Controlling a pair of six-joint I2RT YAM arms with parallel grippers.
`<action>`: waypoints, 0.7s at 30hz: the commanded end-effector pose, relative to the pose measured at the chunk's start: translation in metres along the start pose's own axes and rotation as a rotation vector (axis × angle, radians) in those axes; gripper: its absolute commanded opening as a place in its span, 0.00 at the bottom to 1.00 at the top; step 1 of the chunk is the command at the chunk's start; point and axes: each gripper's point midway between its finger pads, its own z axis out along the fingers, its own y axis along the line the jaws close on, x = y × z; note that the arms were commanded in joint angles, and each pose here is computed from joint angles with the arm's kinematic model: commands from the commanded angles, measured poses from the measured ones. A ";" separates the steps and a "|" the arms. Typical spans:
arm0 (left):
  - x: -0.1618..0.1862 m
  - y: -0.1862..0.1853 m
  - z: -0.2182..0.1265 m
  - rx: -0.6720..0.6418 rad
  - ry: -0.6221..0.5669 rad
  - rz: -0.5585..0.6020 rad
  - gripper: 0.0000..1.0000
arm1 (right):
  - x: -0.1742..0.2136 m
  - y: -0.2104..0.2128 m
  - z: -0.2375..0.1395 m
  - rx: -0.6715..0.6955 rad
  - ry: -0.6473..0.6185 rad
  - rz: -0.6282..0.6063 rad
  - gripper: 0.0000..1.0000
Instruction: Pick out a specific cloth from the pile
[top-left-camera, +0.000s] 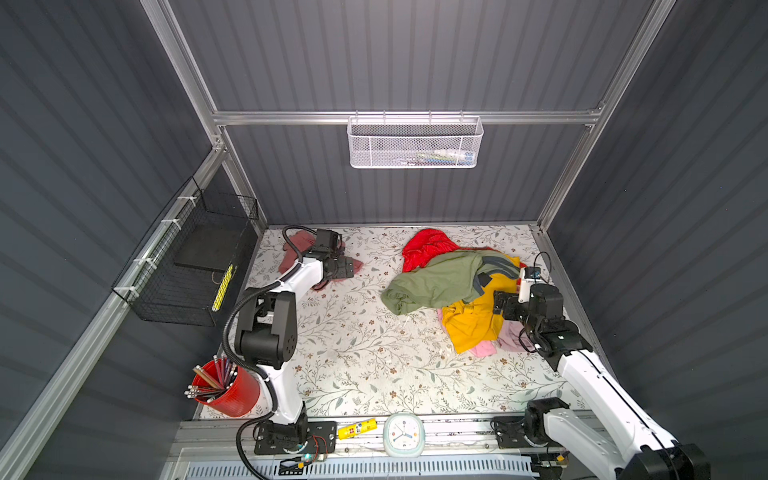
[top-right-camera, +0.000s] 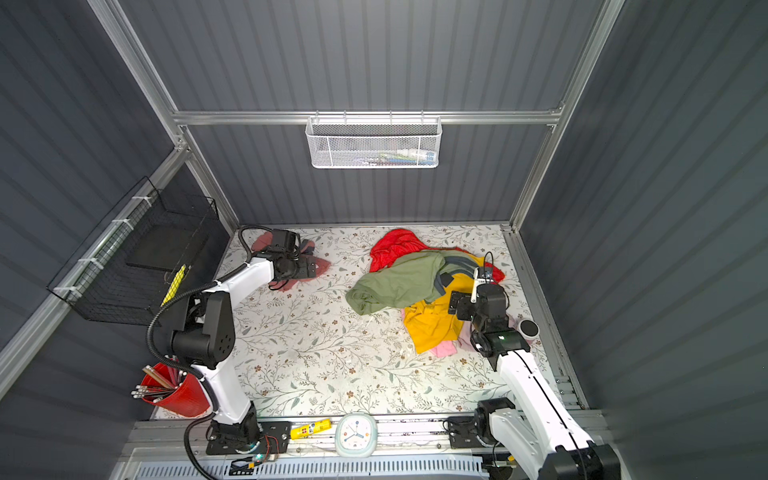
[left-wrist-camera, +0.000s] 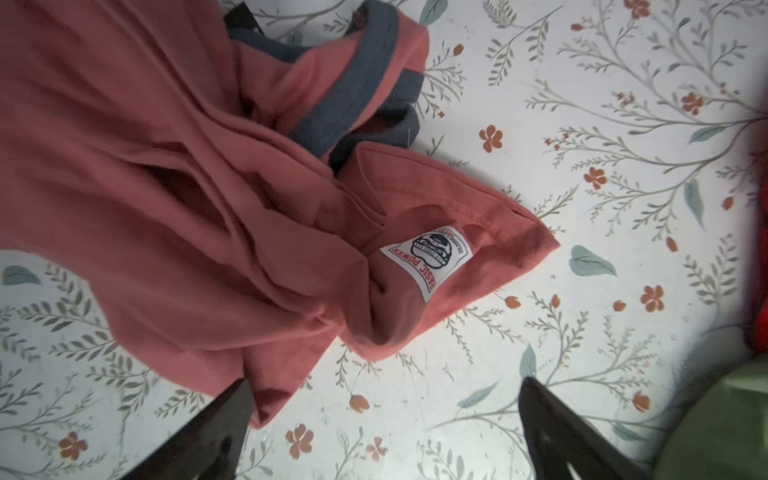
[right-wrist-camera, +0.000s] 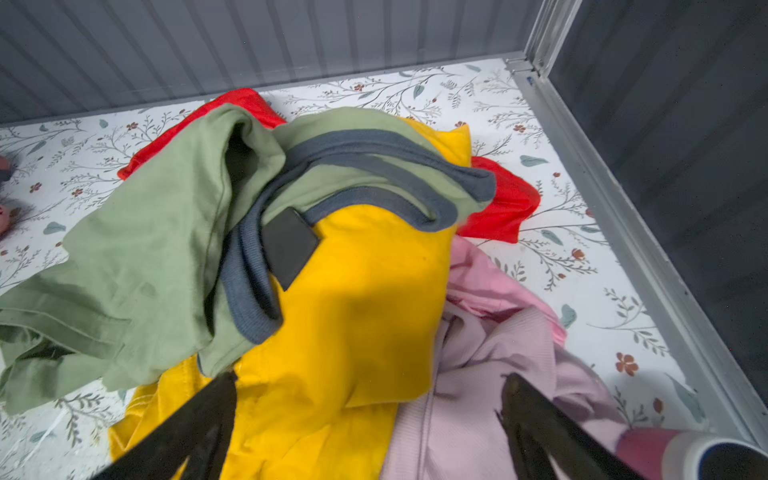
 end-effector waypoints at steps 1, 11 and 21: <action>-0.007 -0.002 -0.016 0.009 -0.066 -0.018 1.00 | -0.021 -0.015 0.000 0.066 -0.136 -0.019 0.99; 0.012 0.026 -0.038 -0.109 -0.132 -0.019 1.00 | -0.010 -0.036 0.028 0.130 -0.273 -0.018 0.99; 0.025 0.050 -0.058 -0.200 -0.240 -0.051 1.00 | -0.007 -0.041 0.069 0.153 -0.308 -0.025 0.99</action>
